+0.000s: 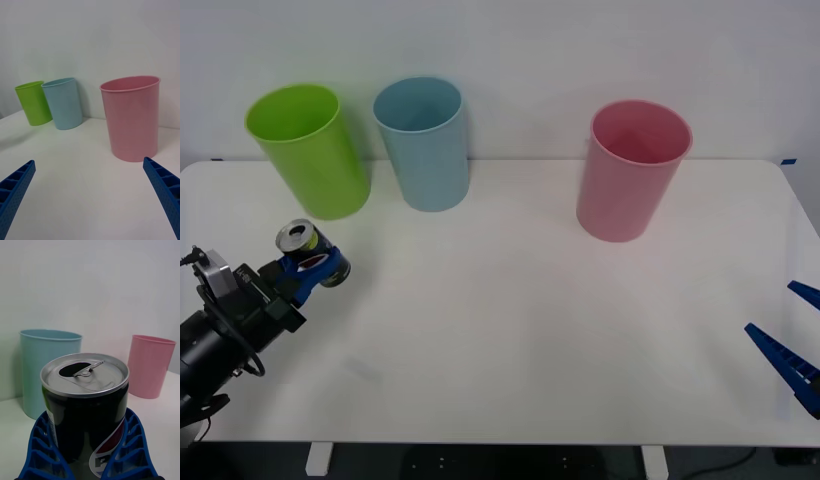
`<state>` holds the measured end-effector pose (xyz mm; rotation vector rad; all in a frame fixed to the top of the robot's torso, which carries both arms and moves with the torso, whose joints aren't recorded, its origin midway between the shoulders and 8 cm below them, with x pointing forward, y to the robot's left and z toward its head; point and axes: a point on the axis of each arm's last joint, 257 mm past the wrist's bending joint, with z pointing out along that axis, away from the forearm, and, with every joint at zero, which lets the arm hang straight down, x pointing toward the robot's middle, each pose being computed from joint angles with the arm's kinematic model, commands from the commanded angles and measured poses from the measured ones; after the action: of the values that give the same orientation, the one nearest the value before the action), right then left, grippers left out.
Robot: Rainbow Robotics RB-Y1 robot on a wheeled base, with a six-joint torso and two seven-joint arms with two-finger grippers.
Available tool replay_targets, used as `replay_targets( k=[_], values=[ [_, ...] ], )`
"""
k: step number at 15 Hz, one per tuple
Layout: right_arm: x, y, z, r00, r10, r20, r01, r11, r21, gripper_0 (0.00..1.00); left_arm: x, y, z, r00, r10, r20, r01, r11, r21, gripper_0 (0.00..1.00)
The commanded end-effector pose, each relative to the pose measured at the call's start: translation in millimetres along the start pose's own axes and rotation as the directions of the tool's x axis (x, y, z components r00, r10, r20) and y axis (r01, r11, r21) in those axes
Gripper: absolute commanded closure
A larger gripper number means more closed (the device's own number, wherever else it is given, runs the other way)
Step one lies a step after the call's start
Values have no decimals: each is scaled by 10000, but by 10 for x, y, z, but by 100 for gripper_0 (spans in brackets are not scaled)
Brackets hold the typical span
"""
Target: Grasp the object on the table and drop it into the matching bin: aluminum can to the light blue bin, PET bottle to the pink bin.
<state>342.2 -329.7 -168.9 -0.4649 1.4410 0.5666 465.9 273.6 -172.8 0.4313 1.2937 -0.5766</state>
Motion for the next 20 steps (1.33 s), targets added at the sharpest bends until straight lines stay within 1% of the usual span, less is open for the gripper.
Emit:
replay_targets(
  k=[1, 2, 4, 6, 7, 9, 10, 12, 14, 16, 18, 20],
  values=[
    [0, 0, 0, 10000, 1, 0, -1, 10000, 0, 0, -244, 87, 105, 9997, -65, 241, 73, 9995, -312, 100],
    [0, 0, 0, 10000, 1, 0, -1, 10000, 0, 0, -367, 86, 163, 9992, -137, 375, 149, 9993, -339, 100],
    [0, 0, 0, 10000, 1, 0, -1, 10000, 0, 0, -506, 83, 262, 9994, -191, 274, 202, 9990, -387, 100],
    [0, 0, 0, 10000, 1, 0, -1, 10000, 0, 0, -687, 46, 425, 9980, -481, 407, 497, 9980, -383, 100],
    [0, 0, 0, 10000, 1, 0, -1, 10000, 0, 0, -765, 32, 503, 9972, -538, 512, 553, 9981, -283, 100],
    [0, 0, 0, 10000, 1, 0, -1, 10000, 0, 0, -869, 38, 694, 9985, -232, 496, 240, 9996, -166, 100],
    [0, 0, 0, 10000, 1, 0, -1, 10000, 0, 0, -913, 56, 774, 9986, -203, 484, 212, 9996, -174, 100],
    [0, 0, 0, 10000, 1, 0, -1, 10000, 0, 0, -1053, 107, 995, 9986, -300, 439, 310, 9993, -230, 100],
    [0, 0, 0, 10000, 1, 0, -1, 10000, 0, 0, -1138, 131, 1174, 9985, -373, 405, 386, 9987, -321, 100],
    [0, 0, 0, 10000, 1, 0, -1, 10000, 0, 0, -1226, 120, 1380, 9980, -484, 414, 500, 9980, -381, 100],
    [0, 0, 0, 10000, 1, 0, -1, 10000, 0, 0, -1242, 114, 1570, 9978, -521, 420, 542, 9973, -503, 100],
    [0, 0, 0, 10000, 1, 0, -1, 10000, 0, 0, -1199, 145, 1730, 9985, -455, 317, 473, 9972, -586, 100]
  ],
)
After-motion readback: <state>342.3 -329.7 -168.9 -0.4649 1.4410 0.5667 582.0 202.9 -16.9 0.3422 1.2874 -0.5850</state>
